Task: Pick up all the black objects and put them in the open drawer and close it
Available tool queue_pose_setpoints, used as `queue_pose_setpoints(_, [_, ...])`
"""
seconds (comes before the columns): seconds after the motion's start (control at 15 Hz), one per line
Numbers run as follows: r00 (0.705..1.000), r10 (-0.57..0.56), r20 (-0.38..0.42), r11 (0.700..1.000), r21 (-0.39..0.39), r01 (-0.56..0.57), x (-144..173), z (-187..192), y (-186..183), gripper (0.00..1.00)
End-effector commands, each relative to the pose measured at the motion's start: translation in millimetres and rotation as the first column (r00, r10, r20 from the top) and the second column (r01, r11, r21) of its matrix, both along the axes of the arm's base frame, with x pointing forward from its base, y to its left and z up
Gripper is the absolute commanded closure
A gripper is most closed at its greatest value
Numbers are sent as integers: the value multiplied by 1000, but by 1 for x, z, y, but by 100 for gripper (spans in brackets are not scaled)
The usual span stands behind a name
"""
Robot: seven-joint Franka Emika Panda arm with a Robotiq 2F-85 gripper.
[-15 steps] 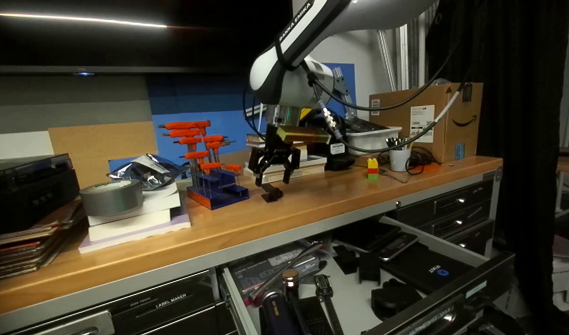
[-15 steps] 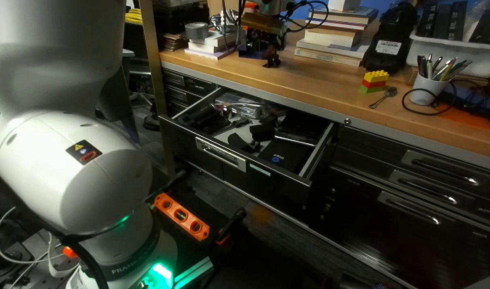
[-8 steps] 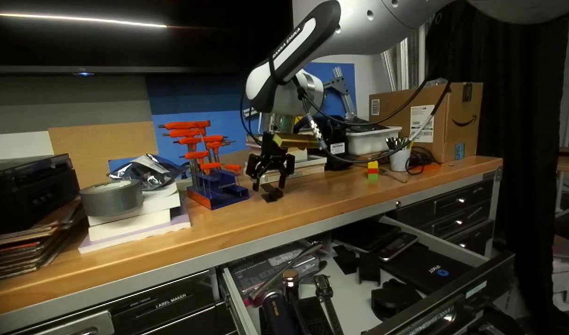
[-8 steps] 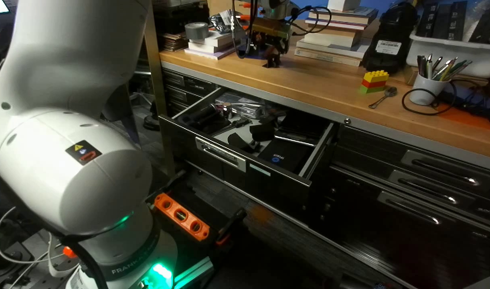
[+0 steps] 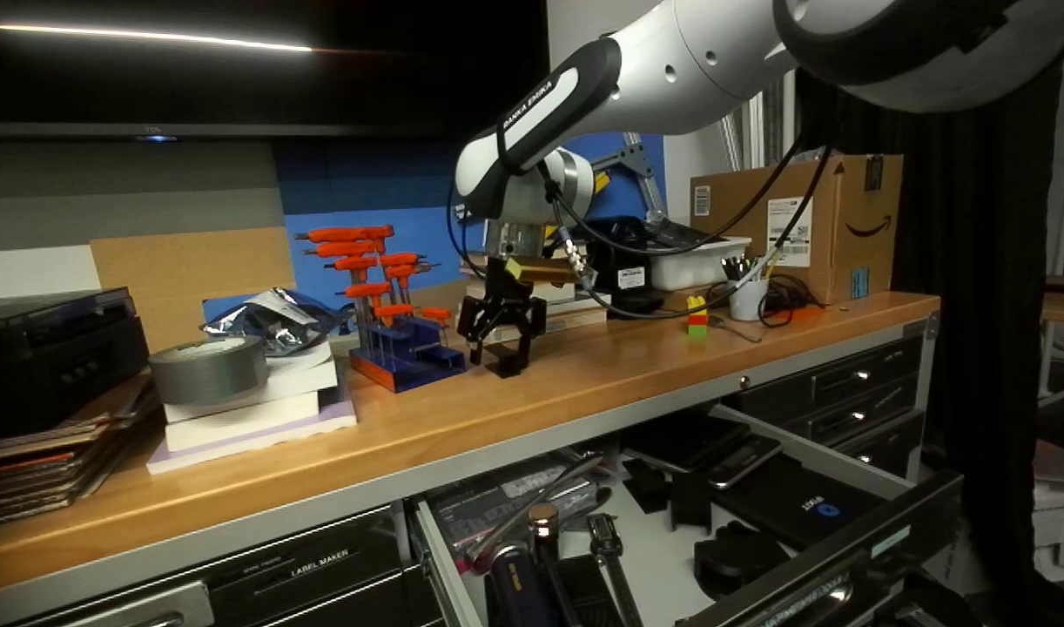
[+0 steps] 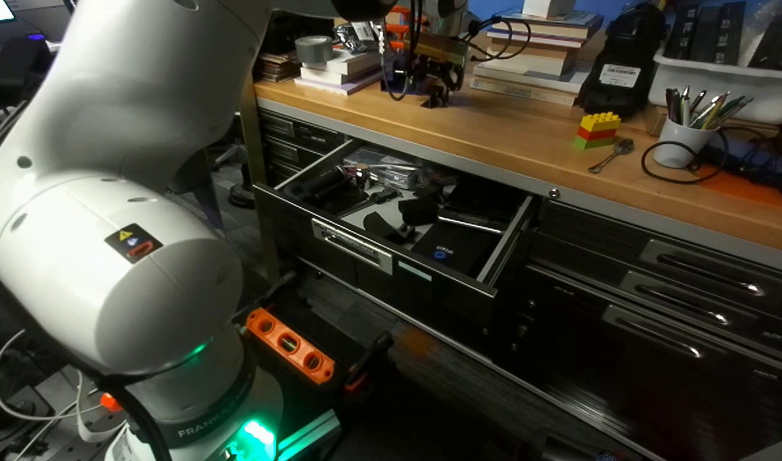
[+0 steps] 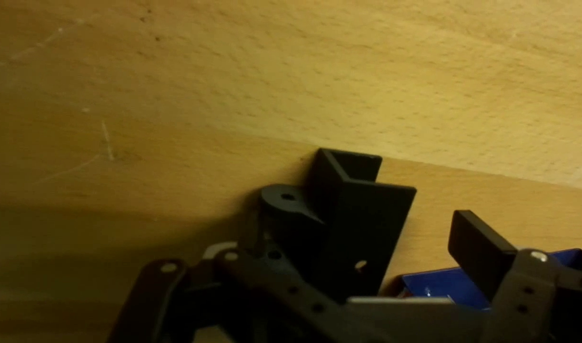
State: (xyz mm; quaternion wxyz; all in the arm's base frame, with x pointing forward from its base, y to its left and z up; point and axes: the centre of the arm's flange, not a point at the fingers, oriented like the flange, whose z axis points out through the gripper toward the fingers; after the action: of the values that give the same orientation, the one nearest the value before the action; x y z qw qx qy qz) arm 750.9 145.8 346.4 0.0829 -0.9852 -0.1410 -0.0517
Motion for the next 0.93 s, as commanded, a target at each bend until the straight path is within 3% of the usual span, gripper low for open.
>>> queue_pose_setpoints(0.0, [999, -4, -32, 1000, -4, 4, 22, 7, 9, 0])
queue_pose_setpoints(0.2, [999, -1, -54, 1000, -11, 1, 21, 5, 16, 0])
queue_pose_setpoints(0.27, [998, -7, -55, 1000, -15, 6, 21, 5, 18, 25])
queue_pose_setpoints(0.33, [998, -3, -57, 1000, -19, 2, 20, 4, 21, 25])
queue_pose_setpoints(0.73, [997, -23, -73, 999, -48, 20, 17, 6, 27, 74])
queue_pose_setpoints(0.87, [996, -35, -78, 997, -77, 29, 13, 7, 27, 86])
